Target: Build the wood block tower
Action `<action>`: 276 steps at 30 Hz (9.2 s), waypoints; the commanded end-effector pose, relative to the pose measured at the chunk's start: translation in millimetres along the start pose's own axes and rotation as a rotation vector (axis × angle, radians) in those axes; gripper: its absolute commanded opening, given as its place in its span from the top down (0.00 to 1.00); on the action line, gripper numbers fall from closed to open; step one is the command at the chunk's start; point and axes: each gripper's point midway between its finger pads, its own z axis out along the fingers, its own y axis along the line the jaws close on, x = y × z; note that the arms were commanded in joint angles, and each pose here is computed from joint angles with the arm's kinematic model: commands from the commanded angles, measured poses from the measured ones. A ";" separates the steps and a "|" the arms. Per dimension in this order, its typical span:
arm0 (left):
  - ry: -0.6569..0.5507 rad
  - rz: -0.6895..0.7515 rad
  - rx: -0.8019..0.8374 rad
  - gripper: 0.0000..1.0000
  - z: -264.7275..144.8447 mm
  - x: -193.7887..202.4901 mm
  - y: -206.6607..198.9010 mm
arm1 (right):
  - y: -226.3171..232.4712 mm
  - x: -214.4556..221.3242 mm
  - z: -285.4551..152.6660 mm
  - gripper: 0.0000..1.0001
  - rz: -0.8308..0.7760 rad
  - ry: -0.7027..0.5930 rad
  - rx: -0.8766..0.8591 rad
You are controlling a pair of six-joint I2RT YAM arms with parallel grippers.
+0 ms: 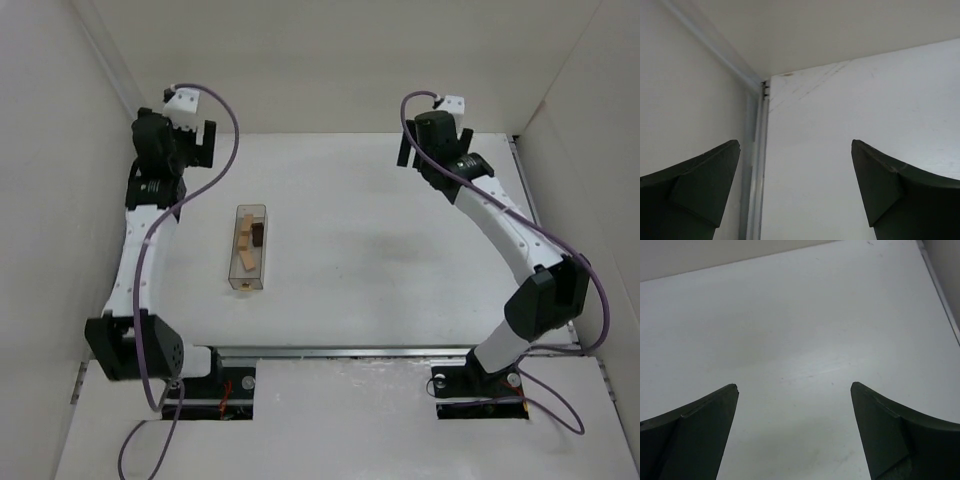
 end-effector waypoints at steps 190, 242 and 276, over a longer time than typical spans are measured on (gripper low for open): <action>0.905 -0.441 0.402 0.29 41.6 256.1 -90.0 | 271.7 261.2 -41.2 0.21 0.193 0.812 -0.259; 0.062 0.222 1.246 0.40 -71.8 -0.3 -202.6 | 234.8 94.1 -164.9 0.99 -0.511 -0.526 -1.598; -0.065 0.736 1.538 0.51 -130.5 27.3 -308.7 | 209.6 105.5 -171.3 0.99 -0.676 -0.633 -1.726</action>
